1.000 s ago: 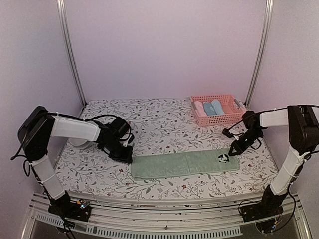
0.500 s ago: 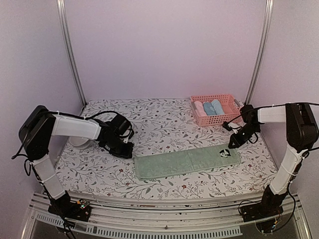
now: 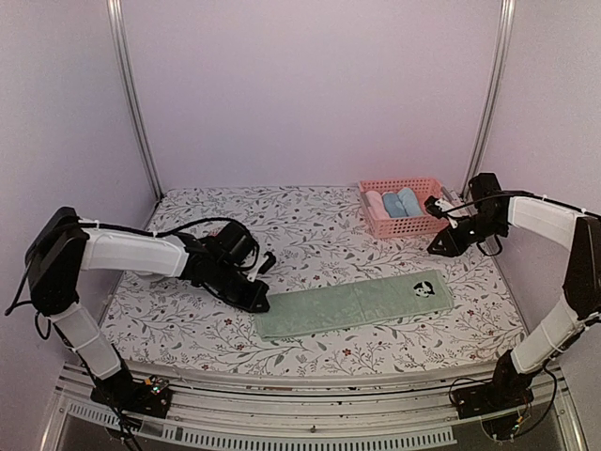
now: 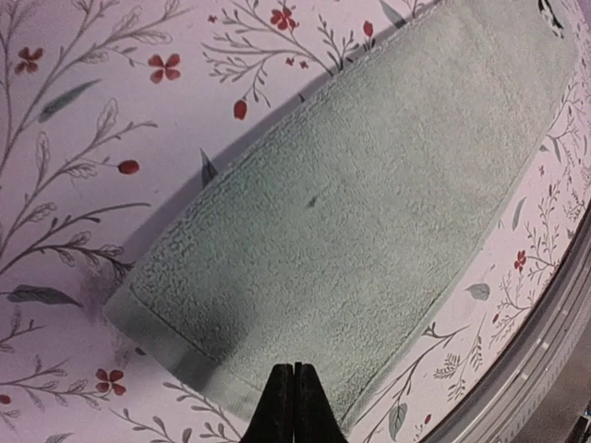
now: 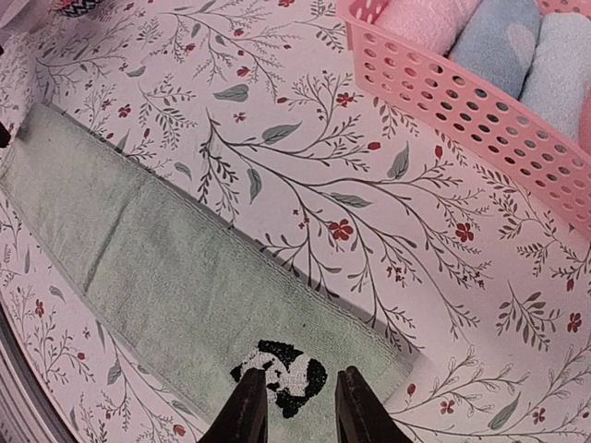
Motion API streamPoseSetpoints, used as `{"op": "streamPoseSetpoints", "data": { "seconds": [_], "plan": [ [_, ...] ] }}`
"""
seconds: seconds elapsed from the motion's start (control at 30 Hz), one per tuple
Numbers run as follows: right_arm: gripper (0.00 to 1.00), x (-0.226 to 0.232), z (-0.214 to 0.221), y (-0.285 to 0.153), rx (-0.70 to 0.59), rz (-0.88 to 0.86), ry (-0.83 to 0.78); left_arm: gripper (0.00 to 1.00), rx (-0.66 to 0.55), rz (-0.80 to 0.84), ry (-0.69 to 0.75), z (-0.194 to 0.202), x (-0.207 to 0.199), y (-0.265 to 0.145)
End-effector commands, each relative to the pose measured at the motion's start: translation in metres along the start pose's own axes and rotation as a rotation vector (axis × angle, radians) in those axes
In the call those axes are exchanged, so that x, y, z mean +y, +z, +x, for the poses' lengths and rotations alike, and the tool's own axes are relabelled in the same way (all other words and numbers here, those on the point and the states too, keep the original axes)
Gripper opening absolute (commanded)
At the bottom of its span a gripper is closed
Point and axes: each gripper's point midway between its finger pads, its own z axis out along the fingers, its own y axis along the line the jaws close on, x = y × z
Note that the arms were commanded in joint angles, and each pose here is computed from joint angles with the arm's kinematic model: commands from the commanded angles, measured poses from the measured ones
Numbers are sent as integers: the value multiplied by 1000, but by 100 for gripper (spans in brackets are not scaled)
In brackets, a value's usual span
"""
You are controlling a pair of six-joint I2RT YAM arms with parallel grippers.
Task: Roll the towels
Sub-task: Move the towel to the center of the board, then smooth out the towel at the center of the board.
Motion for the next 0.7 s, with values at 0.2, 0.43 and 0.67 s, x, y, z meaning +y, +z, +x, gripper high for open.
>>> {"op": "streamPoseSetpoints", "data": {
  "seconds": [0.2, 0.43, 0.67],
  "plan": [
    [29, 20, -20, -10, -114, -87, -58, 1, 204, -5, -39, 87, 11, 34],
    [29, 21, -17, -4, -115, -100, -48, 1, 29, 4, 19, 46, -12, 0],
    [29, 21, -3, 6, -98, -99, -44, 1, 26, 88, 51, 50, -39, -7]
  ]
}}
